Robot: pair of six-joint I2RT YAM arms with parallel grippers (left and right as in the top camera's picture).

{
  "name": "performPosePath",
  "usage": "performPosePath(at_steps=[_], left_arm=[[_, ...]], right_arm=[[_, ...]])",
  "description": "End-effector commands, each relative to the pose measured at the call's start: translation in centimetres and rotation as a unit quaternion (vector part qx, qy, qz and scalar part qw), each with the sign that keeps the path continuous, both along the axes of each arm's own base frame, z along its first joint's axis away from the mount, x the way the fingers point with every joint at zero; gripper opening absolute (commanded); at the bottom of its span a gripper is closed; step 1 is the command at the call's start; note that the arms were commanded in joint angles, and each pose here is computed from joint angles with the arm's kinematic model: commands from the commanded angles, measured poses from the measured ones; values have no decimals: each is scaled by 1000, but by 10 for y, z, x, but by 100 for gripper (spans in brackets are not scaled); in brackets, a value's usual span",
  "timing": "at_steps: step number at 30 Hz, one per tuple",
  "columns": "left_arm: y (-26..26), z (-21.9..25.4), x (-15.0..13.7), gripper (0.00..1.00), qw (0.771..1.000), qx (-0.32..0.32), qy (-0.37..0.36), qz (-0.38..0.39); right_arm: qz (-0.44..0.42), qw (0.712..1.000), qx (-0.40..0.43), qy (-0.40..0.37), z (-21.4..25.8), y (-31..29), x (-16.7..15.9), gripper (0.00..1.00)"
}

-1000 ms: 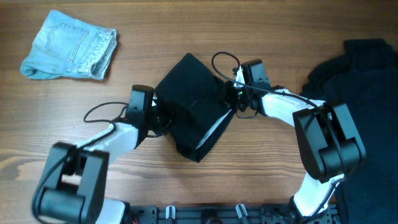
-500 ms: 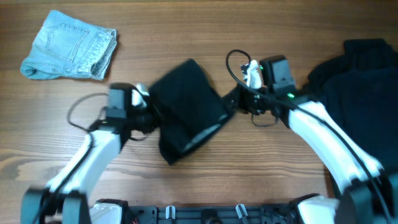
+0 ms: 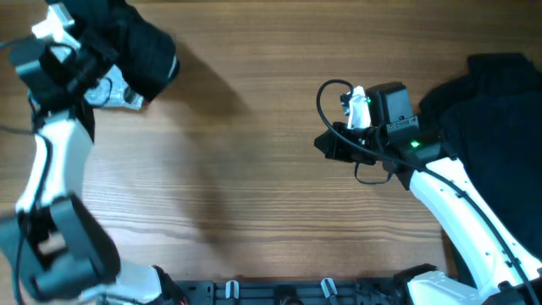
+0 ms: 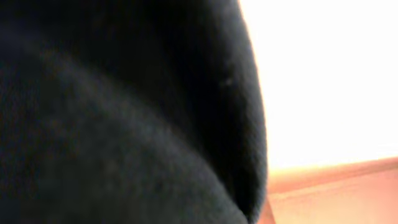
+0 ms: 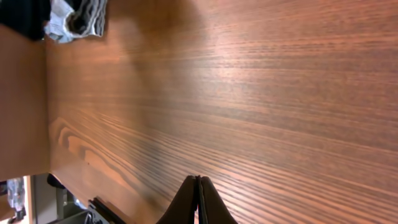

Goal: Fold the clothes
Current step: 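Carry the bundle with the left gripper onto the denim shorts at top left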

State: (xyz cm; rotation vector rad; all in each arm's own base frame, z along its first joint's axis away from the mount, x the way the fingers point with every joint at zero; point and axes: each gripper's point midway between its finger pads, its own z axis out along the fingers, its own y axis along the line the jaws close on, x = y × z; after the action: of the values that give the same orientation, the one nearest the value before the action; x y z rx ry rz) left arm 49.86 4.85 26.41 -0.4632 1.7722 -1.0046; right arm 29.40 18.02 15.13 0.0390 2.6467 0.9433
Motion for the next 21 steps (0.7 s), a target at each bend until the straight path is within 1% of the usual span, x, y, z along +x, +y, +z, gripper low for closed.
performPosePath(at_steps=[1,4,6,7,8,9,11,15,17,21], left_arm=[[-3,42,46,4,997,1,-61,-53],[-2,78,72,4,993,14,-106,-51],[-2,80,88,4,995,-5,-100,-21],[-7,77,91,4,995,-5,-98,-21],[-17,70,94,4,996,-9,-88,-27],[-18,54,98,4,998,-16,-57,-14],[-14,21,105,4,1000,-20,-9,2],[1,-49,120,4,998,-35,50,9],[17,-64,118,4,997,-31,64,18],[71,-97,99,7,992,8,113,56]], right_arm=[[0,1000,-11,-10,-1,-3,2,5],[-5,1000,-16,-14,-1,-5,4,5],[-5,1000,-16,-13,-1,-5,4,5],[-6,1000,-17,-14,-1,-5,4,5],[-8,1000,-16,-12,-1,-5,4,5],[-8,1000,-16,-12,-1,-5,4,5],[-8,1000,-17,-9,-2,-6,3,5],[-8,1000,-17,-7,-3,-6,2,5],[-8,1000,-18,-4,-3,-6,1,5],[-8,1000,-19,-2,-4,-6,0,6]])
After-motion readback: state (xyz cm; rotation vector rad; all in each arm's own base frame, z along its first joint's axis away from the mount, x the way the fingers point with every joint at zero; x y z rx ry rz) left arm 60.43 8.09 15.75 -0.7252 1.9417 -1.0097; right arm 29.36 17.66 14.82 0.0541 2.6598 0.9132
